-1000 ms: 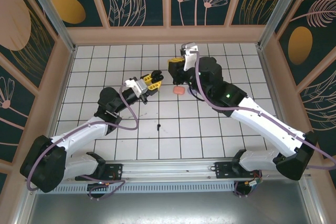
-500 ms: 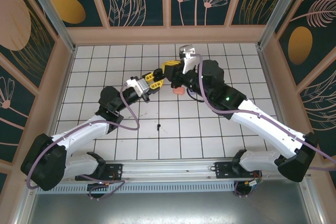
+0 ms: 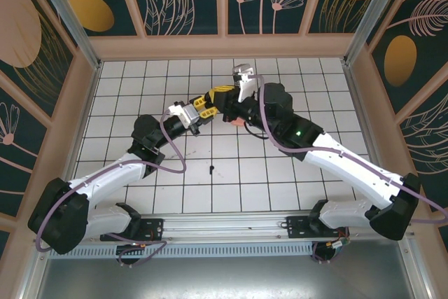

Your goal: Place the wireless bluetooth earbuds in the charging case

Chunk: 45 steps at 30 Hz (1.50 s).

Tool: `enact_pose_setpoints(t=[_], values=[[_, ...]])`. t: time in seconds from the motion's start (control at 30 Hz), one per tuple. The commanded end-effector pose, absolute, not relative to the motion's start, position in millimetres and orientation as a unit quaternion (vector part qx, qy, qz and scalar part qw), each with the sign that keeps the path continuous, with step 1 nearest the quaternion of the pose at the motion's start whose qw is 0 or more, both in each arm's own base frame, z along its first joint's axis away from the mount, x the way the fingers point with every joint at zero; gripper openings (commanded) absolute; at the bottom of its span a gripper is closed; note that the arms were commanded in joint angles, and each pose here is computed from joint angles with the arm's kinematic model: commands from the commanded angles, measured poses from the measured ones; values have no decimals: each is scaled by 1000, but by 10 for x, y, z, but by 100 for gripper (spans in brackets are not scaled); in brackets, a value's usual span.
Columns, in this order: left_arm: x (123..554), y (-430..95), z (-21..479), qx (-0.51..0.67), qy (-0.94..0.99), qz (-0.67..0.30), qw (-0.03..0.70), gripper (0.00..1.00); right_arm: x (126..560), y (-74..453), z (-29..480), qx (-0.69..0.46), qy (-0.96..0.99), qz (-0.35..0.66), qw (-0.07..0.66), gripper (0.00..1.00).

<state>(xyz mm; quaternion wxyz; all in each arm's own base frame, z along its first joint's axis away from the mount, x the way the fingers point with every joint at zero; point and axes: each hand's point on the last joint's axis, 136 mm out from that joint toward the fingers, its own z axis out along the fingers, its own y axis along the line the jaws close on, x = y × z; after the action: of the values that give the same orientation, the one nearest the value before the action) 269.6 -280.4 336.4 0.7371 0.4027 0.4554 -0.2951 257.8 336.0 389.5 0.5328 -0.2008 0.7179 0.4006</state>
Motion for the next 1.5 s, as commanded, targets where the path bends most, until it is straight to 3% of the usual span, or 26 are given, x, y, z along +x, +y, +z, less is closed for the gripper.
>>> enact_pose_setpoints(t=[0.0,0.87,1.47], values=[[2637,-2814,3593,402,425,-300,753,0,2576,3416,3886,-196,715,411,530,12],[2642,-2832,3722,384,436,-336,741,0,2625,3309,3615,-182,733,376,537,9],[2726,-2877,3613,381,453,-341,730,0,2612,3260,4155,-171,693,396,577,10]])
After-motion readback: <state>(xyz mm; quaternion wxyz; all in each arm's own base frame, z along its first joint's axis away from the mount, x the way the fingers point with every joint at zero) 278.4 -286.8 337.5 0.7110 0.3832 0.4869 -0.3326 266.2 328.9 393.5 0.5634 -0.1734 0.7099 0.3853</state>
